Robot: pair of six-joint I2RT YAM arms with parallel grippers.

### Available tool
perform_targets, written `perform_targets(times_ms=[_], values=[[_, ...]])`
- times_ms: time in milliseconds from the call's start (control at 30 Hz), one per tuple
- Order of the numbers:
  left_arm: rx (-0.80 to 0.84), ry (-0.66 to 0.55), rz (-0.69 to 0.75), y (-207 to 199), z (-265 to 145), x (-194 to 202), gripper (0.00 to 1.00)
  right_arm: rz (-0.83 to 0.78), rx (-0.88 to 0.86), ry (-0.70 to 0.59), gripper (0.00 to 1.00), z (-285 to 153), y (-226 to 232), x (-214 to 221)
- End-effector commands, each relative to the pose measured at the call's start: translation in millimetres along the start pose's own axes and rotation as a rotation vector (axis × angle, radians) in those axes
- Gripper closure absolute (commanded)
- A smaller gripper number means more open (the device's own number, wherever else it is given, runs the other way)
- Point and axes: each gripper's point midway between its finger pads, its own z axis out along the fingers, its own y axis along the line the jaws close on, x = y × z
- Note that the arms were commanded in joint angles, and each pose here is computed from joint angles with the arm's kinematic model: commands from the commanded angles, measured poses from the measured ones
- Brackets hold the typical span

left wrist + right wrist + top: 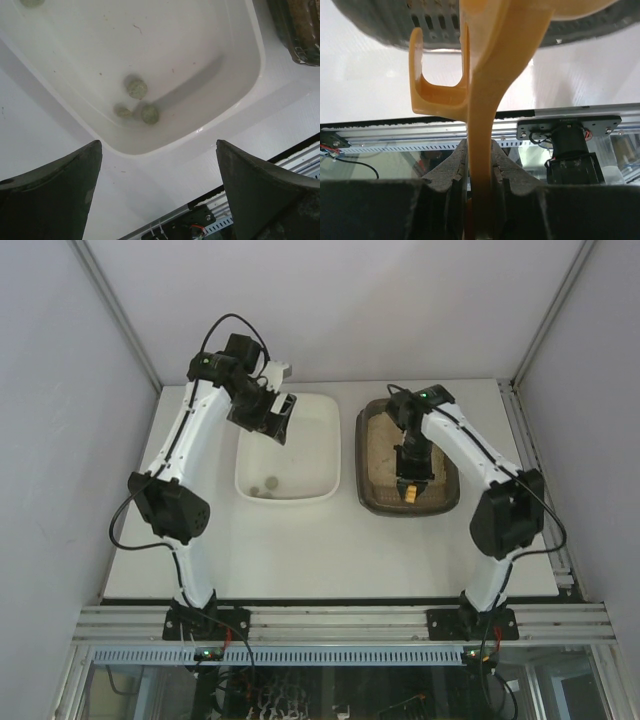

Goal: Clean the litter box

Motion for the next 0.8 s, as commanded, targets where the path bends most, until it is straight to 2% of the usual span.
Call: perform_targets(times_ms=[0,367,767], values=[[0.038,-0.098,0.011,-15.5,-37.5,-8.4,0.00,-0.014,-0.017,0.043,1.00,17.3,23.4,-22.1],[0.014,-0.119,0.017,-15.0,-46.6,1.7,0.00,0.074,-0.135,0.123,1.00,37.0,28.8,-60.2],[-0.023,-0.119,0.012,-8.4,-46.1,2.0,0.00,-0.003,-0.302,0.218,1.00,50.4,92.9,-60.5]])
